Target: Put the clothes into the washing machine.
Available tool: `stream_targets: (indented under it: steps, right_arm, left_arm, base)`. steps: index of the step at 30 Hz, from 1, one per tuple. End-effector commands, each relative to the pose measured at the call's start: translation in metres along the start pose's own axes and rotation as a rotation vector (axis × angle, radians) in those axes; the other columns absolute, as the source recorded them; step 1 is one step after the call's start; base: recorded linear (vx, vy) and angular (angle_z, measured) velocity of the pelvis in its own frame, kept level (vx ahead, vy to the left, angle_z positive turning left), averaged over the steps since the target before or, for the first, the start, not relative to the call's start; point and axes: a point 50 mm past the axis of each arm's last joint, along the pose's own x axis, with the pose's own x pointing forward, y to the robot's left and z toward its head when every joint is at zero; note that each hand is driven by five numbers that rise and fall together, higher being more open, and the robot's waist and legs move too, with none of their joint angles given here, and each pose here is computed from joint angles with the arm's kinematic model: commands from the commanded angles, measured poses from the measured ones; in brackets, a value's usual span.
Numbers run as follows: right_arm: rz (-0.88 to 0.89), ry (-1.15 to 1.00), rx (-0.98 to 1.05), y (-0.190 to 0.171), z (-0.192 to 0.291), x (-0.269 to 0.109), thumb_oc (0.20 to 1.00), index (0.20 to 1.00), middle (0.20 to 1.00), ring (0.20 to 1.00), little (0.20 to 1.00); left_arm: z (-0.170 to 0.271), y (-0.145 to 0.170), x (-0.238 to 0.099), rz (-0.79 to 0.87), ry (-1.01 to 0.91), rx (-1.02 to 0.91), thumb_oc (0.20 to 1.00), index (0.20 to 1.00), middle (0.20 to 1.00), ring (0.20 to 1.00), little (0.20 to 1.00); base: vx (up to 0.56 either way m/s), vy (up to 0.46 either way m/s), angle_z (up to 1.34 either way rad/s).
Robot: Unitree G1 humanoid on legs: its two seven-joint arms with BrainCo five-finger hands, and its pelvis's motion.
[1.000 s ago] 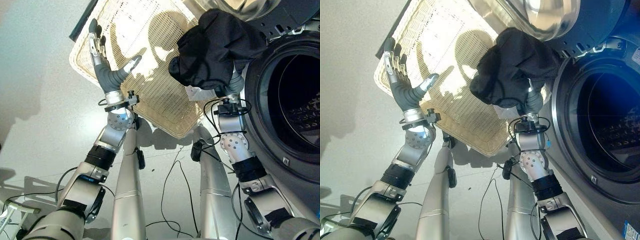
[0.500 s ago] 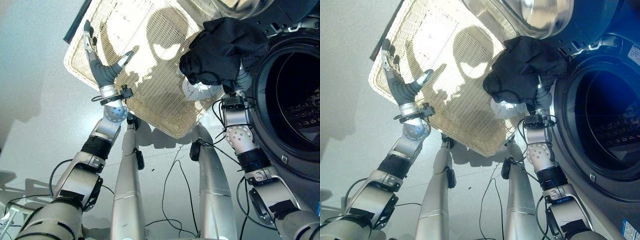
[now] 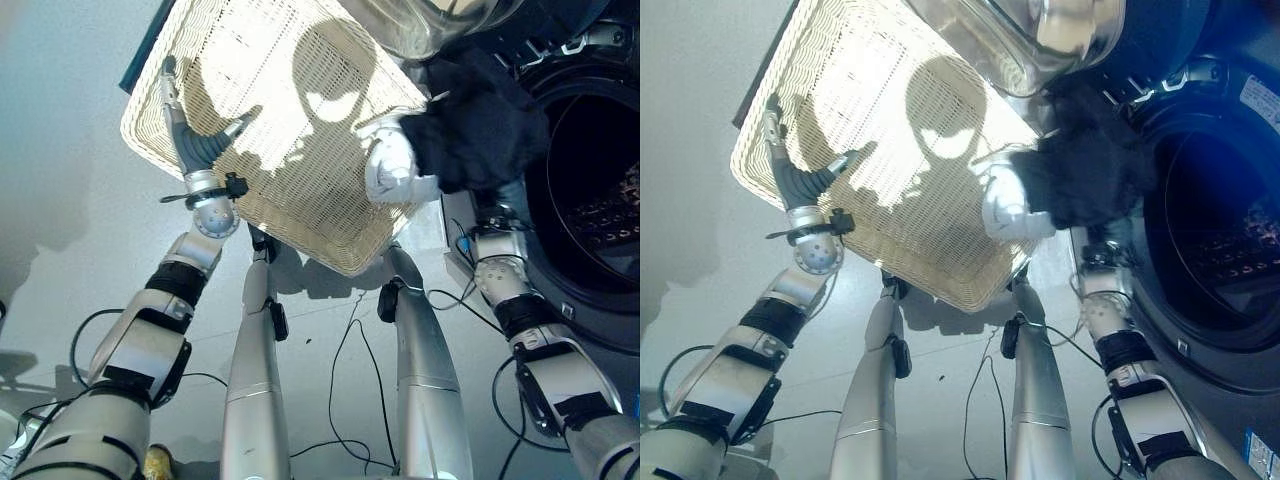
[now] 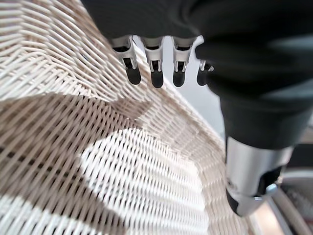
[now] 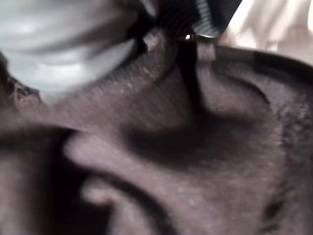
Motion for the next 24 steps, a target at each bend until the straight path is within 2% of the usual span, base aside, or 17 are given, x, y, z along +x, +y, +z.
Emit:
stream_targets:
  steps: [1,16,21,24]
  right_arm:
    - [0.023,-0.152,-0.014,0.004,0.033,0.009,0.2,0.2,0.2,0.2,0.2]
    - [-0.188,-0.298,0.001,-0.02,0.069,0.021,0.2,0.2,0.2,0.2,0.2]
    - [-0.238,-0.316,-0.014,-0.018,0.077,0.026,0.2,0.2,0.2,0.2,0.2]
    - [-0.376,-0.395,-0.058,-0.025,0.101,0.028,0.2,0.2,0.2,0.2,0.2]
  left_arm:
    - [0.012,-0.001,0.015,0.029,-0.036,-0.039,1.0,1.0,1.0,1.0,1.0]
    - [0.007,0.001,0.024,0.008,-0.014,-0.012,1.0,1.0,1.0,1.0,1.0]
    - [0.011,-0.001,0.027,0.003,-0.026,-0.013,1.0,1.0,1.0,1.0,1.0]
    - [0.007,0.001,0.026,-0.015,-0.024,-0.001,1.0,1.0,1.0,1.0,1.0]
  base:
    - [0.0,0.001,-0.04]
    - [0.0,-0.003,-0.02]
    - [0.0,0.0,0.0]
    - [0.01,-0.034,0.0]
